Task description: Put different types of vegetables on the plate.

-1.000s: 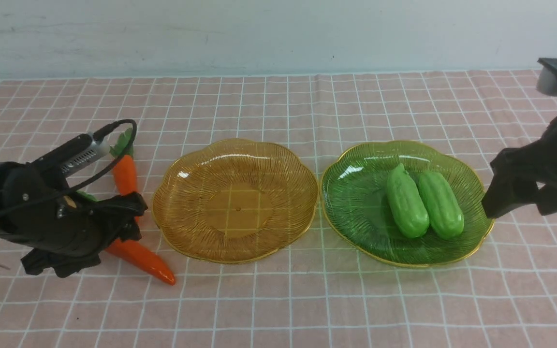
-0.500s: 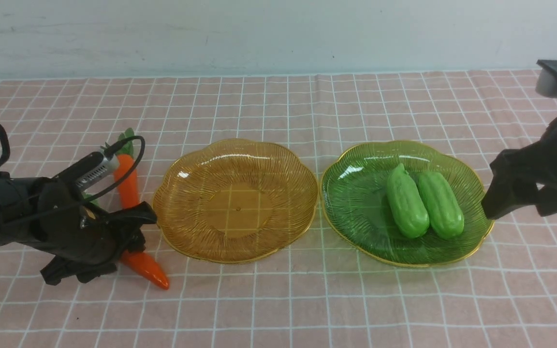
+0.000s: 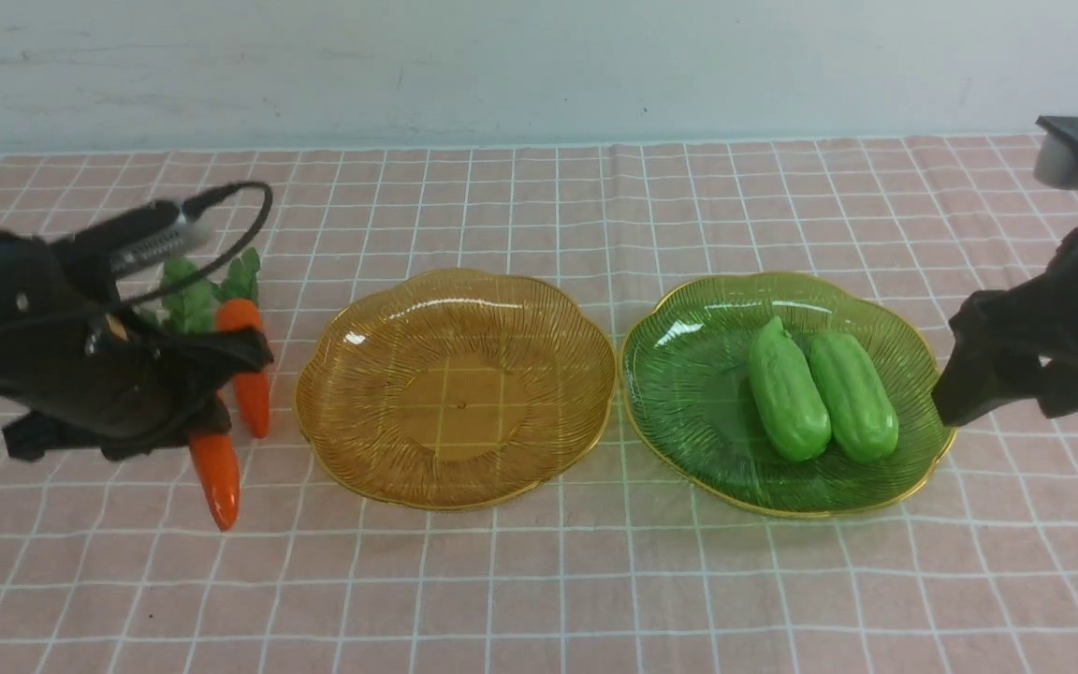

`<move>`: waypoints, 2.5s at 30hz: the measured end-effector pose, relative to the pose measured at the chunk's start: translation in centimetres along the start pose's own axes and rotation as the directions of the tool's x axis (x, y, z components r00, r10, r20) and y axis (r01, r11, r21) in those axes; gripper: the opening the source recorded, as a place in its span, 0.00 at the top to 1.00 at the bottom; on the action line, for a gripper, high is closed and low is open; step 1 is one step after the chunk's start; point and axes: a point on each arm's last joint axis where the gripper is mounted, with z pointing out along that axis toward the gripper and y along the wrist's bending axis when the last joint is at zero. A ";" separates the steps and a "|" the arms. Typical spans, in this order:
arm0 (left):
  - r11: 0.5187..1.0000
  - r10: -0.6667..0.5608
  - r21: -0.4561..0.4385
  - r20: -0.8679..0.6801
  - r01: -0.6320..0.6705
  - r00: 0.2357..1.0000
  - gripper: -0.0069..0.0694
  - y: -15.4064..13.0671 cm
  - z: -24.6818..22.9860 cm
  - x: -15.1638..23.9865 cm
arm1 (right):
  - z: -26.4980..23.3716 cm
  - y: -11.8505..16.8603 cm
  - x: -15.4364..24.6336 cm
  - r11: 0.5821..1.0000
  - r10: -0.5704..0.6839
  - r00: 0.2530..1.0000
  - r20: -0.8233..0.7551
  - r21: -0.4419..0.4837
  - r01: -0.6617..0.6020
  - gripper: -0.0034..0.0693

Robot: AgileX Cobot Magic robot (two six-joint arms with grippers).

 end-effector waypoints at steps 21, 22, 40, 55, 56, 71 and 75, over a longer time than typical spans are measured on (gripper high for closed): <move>0.932 0.326 0.199 -0.088 -0.304 0.941 0.30 -15.4 6.5 -2.4 | 0.0 0.1 0.0 1.000 -0.021 1.000 0.001 -0.011 0.021 0.25; 0.932 0.325 0.198 -0.082 -0.304 0.942 0.26 -15.4 6.2 -3.0 | 0.0 0.1 0.0 1.000 -0.022 1.000 0.001 -0.011 0.022 0.25; 0.979 0.072 -0.180 -0.113 -0.092 0.991 0.17 -2.3 10.3 -12.2 | 0.0 0.1 0.0 1.000 -0.025 1.000 0.001 -0.012 0.025 0.25; 0.971 0.076 -0.209 -0.191 -0.116 0.979 0.67 -1.5 14.3 -11.1 | 0.0 0.1 -0.1 0.999 -0.044 0.999 0.017 -0.010 0.044 0.25; 0.973 0.087 -0.197 -0.178 -0.122 0.980 0.67 -1.9 13.3 -11.5 | 0.0 0.1 -0.1 0.999 -0.046 0.999 0.017 -0.010 0.046 0.25; 0.923 0.379 0.077 -0.343 -0.377 0.859 0.54 -13.0 10.2 -4.4 | -1.2 0.3 0.3 0.998 -0.060 0.997 0.048 -0.011 0.060 0.74; 0.920 0.385 0.065 -0.349 -0.387 0.854 0.34 -12.9 10.8 -4.2 | -5.6 0.9 2.3 0.996 -0.082 0.980 0.182 -0.007 0.085 0.95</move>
